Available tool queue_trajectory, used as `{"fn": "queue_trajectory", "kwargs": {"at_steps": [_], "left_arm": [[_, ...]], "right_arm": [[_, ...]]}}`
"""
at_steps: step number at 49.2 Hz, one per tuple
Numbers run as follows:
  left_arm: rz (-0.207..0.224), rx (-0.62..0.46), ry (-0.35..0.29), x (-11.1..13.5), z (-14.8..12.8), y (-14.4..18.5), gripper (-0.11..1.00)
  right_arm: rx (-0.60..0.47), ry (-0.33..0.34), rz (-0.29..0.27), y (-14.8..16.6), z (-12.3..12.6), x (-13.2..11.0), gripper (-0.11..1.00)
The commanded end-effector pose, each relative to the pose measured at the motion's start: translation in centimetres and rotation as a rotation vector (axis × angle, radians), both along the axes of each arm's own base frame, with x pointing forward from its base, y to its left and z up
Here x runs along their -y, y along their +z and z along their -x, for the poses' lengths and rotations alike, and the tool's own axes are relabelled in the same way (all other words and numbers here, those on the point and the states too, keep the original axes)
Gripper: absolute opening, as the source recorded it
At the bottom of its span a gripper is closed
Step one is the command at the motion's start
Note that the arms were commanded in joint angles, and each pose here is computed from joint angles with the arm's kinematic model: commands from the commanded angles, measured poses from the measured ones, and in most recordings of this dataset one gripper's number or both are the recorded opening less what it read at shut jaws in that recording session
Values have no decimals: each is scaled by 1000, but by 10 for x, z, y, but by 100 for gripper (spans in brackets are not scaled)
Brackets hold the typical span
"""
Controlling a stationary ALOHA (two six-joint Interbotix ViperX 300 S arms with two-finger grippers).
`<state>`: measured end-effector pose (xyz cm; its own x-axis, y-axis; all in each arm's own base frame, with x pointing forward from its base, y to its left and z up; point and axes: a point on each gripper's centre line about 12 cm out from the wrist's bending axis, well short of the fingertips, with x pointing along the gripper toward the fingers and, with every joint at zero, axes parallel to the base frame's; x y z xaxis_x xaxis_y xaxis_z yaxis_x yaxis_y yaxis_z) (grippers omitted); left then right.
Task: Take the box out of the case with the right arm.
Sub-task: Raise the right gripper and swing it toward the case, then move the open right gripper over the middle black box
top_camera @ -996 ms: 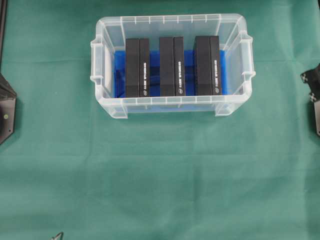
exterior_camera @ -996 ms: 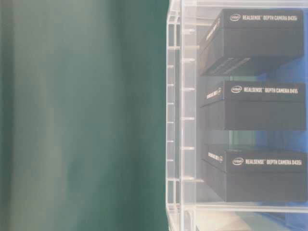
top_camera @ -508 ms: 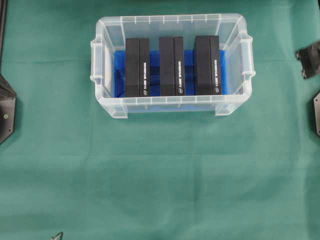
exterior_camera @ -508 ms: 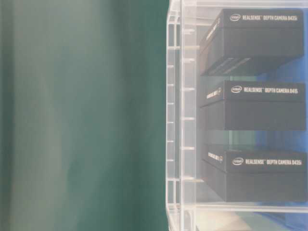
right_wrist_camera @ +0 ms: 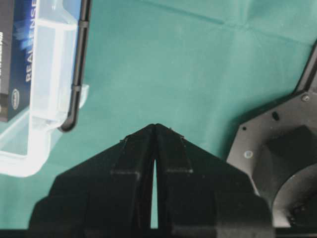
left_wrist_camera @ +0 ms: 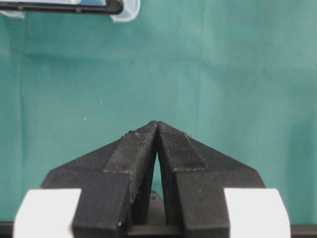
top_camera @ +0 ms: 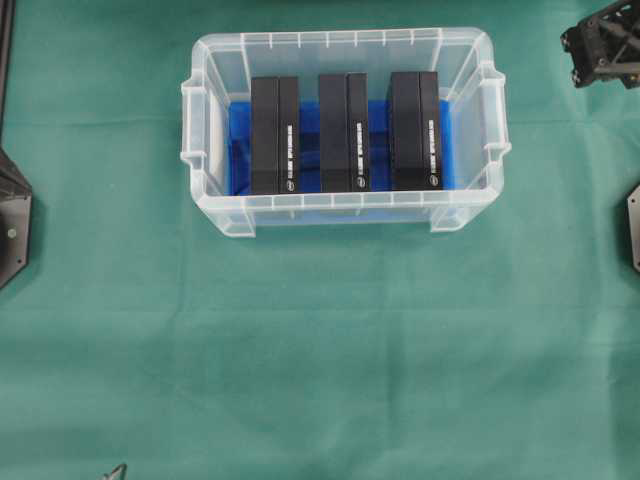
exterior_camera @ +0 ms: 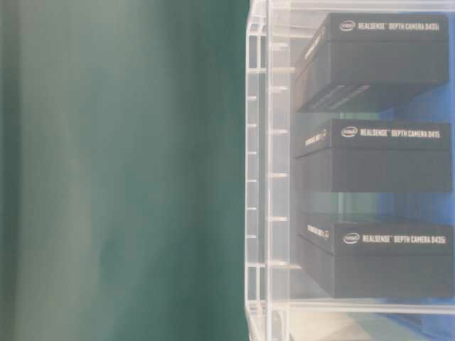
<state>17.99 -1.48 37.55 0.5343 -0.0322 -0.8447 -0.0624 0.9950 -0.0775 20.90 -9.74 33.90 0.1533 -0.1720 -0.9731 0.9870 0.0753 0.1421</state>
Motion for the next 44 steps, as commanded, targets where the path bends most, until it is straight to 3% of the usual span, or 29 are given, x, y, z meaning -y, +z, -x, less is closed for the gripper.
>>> {"fn": "queue_trajectory", "kwargs": {"at_steps": [1,5,15,19,44], "left_arm": [[0,26,1,0,-1,9,2],[0,26,-2,0,-1,9,2],[1,25,0,0,-2,8,2],[1,23,0,0,-1,8,2],[-3,16,0,0,-2,8,2]], "right_arm": [[29,-2,11,8,-1,1,6],[27,-12,9,7,0,1,22],[18,-57,8,4,1,2,82],[9,-63,15,3,2,3,95],[-5,-66,25,1,2,4,96]]}}
